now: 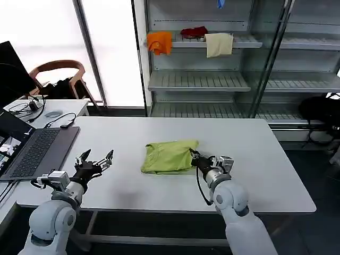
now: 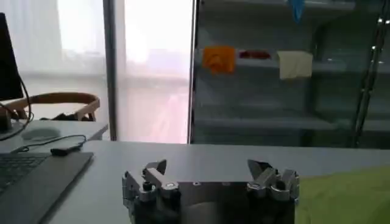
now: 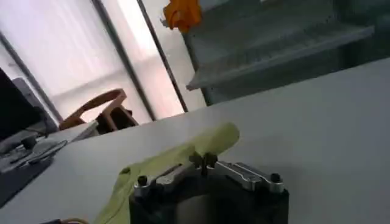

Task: Fold and organize the clothes.

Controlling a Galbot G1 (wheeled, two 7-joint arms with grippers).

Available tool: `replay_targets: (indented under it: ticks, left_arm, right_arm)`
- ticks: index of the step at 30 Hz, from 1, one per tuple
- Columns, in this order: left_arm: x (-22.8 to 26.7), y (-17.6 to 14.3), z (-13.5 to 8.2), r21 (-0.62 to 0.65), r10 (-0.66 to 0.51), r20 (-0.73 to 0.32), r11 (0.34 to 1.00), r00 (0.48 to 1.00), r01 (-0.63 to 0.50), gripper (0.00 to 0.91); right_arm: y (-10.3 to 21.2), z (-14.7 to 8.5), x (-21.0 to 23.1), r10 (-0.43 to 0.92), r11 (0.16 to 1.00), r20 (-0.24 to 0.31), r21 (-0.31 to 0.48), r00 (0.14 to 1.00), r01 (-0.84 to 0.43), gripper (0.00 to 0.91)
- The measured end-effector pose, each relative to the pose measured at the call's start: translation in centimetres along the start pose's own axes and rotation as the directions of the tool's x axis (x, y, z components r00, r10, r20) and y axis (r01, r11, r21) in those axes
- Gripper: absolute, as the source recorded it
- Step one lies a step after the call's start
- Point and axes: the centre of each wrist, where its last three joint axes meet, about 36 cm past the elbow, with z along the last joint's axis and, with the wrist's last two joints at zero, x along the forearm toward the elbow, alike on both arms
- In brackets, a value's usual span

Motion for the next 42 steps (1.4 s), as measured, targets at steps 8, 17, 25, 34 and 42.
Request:
replay_targets:
  ticks: [8, 17, 25, 34, 42]
  left_arm:
    - [-0.1, -0.3, 0.2, 0.011, 0.004, 0.000, 1.000, 1.000, -0.004, 0.907]
    - [-0.1, -0.2, 0.3, 0.014, 0.004, -0.003, 1.000, 1.000, -0.003, 0.907]
    - [0.1, -0.2, 0.3, 0.015, 0.010, -0.002, 1.000, 1.000, -0.010, 0.907]
    - [0.1, 0.1, 0.2, 0.012, 0.004, 0.003, 1.000, 1.000, -0.004, 0.907]
    - [0.2, 0.0, 0.4, 0.019, 0.003, 0.007, 1.000, 1.000, -0.003, 0.907]
  right_arm:
    - [-1.1, -0.5, -0.6, 0.031, 0.997, 0.001, 0.073, 1.000, -0.031, 0.000]
    - [-2.0, -0.5, -0.7, 0.072, 0.987, 0.007, 0.142, 0.997, -0.072, 0.907]
    - [-1.9, -0.2, -0.1, 0.102, 0.978, 0.018, 0.183, 0.995, -0.104, 0.907]
    - [-1.1, 1.4, 1.5, 0.148, 0.950, 0.034, 0.271, 0.988, -0.152, 0.907]
    - [-1.1, 2.6, 1.9, 0.196, 0.914, 0.048, 0.353, 0.979, -0.200, 0.907]
